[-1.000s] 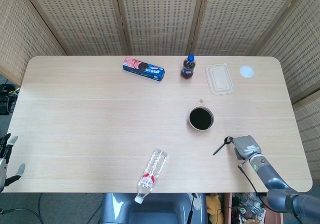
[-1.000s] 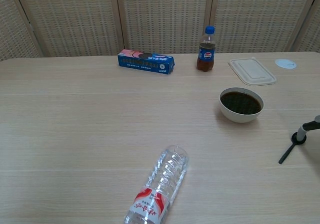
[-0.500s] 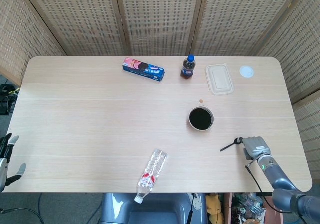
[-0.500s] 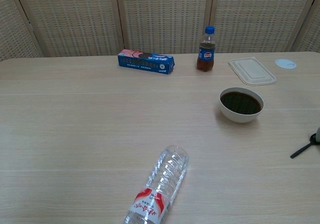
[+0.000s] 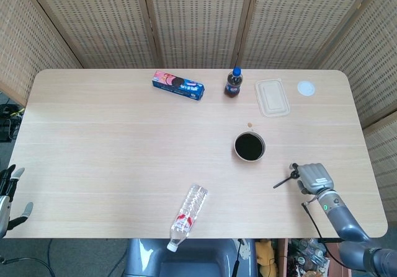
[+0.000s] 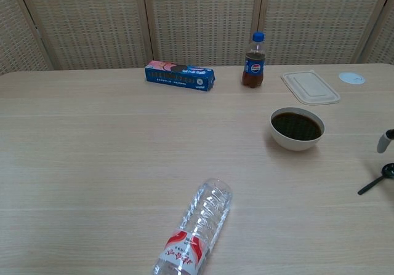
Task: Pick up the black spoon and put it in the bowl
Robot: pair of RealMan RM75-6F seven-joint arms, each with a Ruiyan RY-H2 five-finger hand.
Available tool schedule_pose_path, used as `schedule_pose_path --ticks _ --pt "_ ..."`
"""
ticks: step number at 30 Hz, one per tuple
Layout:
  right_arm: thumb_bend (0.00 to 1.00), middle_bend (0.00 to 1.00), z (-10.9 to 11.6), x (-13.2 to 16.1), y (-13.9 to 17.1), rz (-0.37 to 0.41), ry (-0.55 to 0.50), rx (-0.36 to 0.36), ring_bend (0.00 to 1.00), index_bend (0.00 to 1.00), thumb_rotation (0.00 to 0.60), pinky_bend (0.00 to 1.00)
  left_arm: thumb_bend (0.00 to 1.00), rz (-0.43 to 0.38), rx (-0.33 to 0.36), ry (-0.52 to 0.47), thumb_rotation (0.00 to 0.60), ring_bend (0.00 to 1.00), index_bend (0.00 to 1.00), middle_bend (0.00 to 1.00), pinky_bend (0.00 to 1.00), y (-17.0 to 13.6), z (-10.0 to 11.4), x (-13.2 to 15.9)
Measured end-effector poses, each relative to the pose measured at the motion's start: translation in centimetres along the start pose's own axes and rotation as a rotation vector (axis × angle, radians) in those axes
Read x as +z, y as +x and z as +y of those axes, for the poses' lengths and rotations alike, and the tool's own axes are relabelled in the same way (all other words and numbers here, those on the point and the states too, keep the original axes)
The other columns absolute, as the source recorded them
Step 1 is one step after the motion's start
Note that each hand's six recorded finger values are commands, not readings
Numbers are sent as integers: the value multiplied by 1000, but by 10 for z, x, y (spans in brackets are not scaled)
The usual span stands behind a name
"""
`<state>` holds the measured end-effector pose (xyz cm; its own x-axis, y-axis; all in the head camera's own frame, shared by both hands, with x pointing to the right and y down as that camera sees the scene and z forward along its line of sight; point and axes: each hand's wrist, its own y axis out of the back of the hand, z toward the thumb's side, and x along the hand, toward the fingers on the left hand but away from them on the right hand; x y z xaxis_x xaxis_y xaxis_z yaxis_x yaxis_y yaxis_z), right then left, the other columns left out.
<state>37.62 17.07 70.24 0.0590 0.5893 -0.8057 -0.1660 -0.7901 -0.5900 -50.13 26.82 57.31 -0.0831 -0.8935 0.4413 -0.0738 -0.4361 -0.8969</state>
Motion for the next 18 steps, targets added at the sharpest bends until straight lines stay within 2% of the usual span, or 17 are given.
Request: schedule_pose_path --ticks 1,4,12,18 --pt "345 802 2 2 0 6 1 -17 948 461 600 991 365 0 0 0 600 0 0 0 0 0 0 0" --pt "293 831 6 8 1 31 1 -70 948 516 600 991 364 0 3 -1 600 0 0 0 0 0 1 0" --pt "286 875 5 24 -3 110 -9 -159 948 552 600 997 365 4 14 0 600 0 0 0 0 -1 5 -3" --pt "294 878 0 31 -9 156 10 -193 948 553 600 999 364 6 28 5 600 0 0 0 0 -2 9 -5"
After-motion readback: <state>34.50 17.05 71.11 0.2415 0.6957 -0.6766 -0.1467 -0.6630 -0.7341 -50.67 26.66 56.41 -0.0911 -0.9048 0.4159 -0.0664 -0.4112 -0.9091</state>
